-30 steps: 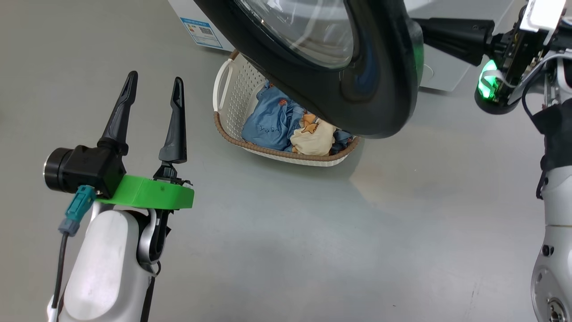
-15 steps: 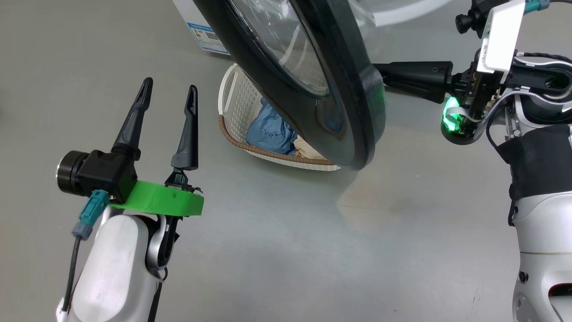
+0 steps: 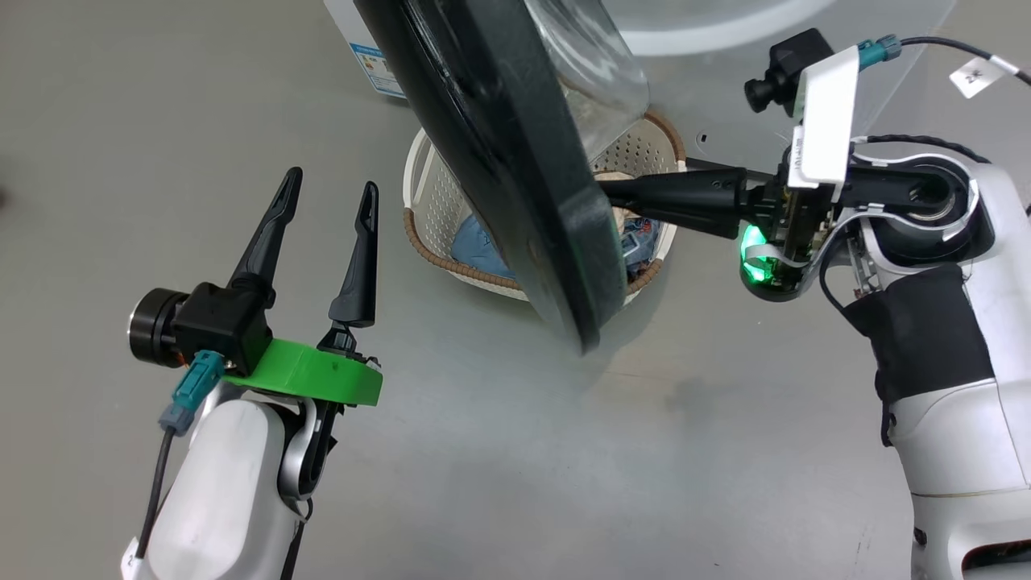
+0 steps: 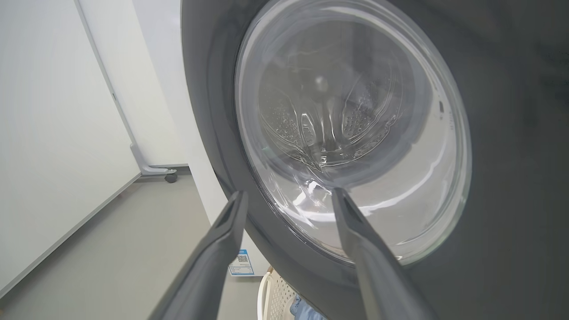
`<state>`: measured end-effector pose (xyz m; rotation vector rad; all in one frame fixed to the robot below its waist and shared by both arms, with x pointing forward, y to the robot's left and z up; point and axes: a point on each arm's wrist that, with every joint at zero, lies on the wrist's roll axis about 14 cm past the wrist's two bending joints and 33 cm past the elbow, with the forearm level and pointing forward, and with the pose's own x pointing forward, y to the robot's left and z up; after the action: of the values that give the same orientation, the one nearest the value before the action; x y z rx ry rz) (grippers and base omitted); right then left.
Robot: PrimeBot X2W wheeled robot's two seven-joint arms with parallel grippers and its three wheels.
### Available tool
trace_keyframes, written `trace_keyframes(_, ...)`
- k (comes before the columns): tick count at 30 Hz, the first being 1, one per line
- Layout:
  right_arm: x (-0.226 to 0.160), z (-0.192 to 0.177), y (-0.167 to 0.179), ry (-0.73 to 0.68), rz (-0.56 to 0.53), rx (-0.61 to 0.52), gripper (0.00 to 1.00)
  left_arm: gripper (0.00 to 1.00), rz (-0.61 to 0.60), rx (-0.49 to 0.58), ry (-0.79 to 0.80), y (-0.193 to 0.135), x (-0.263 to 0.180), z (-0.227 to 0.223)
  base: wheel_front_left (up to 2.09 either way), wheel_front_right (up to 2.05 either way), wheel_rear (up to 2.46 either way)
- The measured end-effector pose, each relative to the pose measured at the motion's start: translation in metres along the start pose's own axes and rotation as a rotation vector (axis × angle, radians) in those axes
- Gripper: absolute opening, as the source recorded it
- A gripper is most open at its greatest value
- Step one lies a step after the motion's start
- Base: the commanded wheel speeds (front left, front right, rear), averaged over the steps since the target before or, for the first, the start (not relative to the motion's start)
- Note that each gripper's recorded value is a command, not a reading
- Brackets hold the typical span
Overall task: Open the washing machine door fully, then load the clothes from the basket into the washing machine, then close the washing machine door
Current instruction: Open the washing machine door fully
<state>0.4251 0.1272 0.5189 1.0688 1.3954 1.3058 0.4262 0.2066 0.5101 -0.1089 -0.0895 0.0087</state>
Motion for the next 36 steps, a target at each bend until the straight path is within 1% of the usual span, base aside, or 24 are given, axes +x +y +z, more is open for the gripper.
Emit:
trace_keyframes(6,0.012,-0.013,0.003,0.038,0.024,0.006,0.0,1.0,0.002,-0.004,0.012,0.0,-0.002,-0.003,0.0,0.0,0.0)
trace_keyframes(19,0.035,-0.03,0.002,0.076,0.033,0.012,0.0,1.0,0.017,-0.005,0.019,0.005,-0.005,-0.005,0.0,0.0,0.0)
trace_keyframes(27,0.043,-0.036,0.002,0.075,0.04,0.022,0.0,1.0,0.022,-0.009,0.02,0.006,-0.005,-0.005,0.0,0.0,0.0)
trace_keyframes(36,0.045,-0.034,0.006,0.04,0.042,0.02,0.0,1.0,0.024,-0.01,0.019,0.007,-0.006,-0.004,0.0,0.0,0.0)
